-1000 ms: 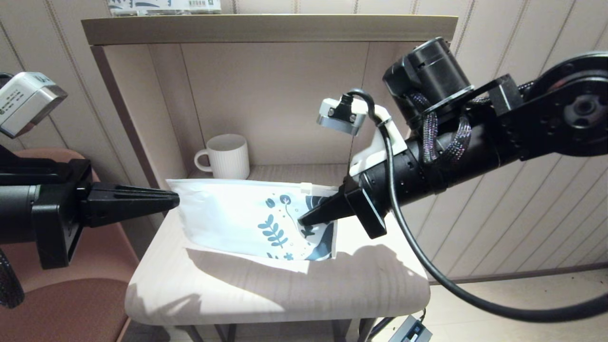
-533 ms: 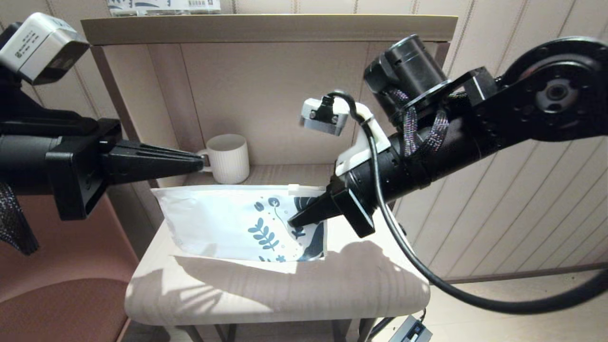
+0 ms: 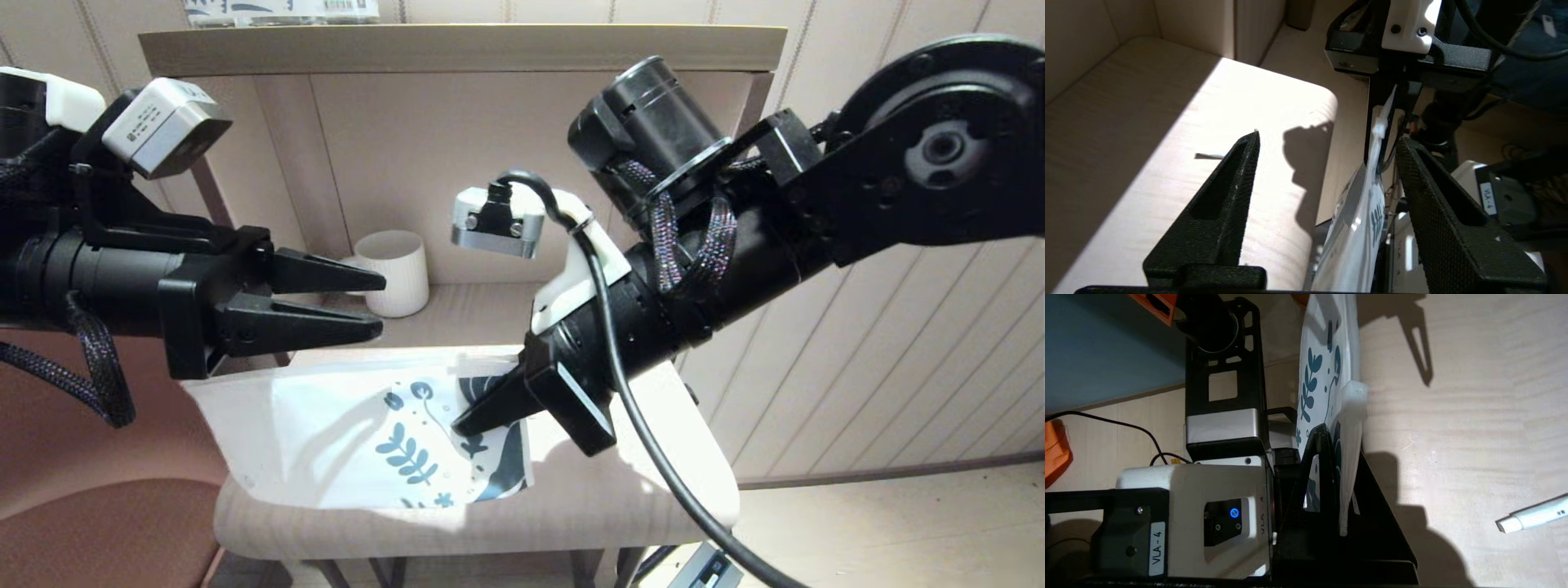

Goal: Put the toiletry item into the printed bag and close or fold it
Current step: Open the storage bag

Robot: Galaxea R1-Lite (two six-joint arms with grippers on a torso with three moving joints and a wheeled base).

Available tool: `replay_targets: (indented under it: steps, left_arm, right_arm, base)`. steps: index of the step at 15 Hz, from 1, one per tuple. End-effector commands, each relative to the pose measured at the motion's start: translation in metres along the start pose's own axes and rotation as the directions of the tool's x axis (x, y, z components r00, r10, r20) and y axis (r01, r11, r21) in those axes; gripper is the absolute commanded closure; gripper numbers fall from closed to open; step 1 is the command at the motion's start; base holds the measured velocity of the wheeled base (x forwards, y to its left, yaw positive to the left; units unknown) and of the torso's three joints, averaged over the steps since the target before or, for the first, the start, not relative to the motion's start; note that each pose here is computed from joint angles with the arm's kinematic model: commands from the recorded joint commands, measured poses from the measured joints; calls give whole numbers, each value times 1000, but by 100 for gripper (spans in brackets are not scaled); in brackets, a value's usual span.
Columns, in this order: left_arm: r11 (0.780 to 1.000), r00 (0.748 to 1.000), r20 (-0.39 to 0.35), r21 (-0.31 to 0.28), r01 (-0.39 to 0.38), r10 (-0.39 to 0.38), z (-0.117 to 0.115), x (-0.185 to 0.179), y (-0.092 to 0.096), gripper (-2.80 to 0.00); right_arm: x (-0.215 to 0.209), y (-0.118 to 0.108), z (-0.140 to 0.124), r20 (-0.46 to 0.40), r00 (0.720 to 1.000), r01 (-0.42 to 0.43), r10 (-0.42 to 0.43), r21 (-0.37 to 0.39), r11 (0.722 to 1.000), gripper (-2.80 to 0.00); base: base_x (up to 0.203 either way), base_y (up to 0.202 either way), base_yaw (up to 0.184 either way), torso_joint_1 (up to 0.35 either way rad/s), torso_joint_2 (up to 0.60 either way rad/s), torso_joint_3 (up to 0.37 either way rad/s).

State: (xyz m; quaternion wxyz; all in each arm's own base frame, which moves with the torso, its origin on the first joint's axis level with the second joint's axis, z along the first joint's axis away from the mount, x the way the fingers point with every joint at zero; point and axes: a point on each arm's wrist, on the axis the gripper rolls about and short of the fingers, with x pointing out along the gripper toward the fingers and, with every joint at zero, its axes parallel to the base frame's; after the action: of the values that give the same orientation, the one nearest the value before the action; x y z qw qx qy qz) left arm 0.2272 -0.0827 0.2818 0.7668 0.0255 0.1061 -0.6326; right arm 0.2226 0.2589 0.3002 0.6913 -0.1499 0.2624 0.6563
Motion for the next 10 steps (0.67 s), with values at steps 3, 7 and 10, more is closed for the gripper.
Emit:
replay_targets:
  steps: [3, 7, 10]
  left_arm:
    - [999, 999, 6, -11, 42, -42, -2, 2, 2, -280]
    - [996, 996, 19, -12, 91, -91, 0, 4, 3, -280]
    - [995, 995, 13, -21, 99, -99, -3, 10, 7, -280]
  right_arm:
    - [5, 6, 3, -6, 1000, -16, 16, -16, 1000, 0]
    - [9, -1, 2, 3, 1000, -5, 5, -15, 1000, 0]
    - [13, -3, 3, 8, 1000, -6, 6, -20, 1000, 0]
  base:
    - [0, 0, 0, 0, 0, 0]
    - [0, 0, 0, 0, 0, 0]
    - [0, 0, 0, 0, 0, 0]
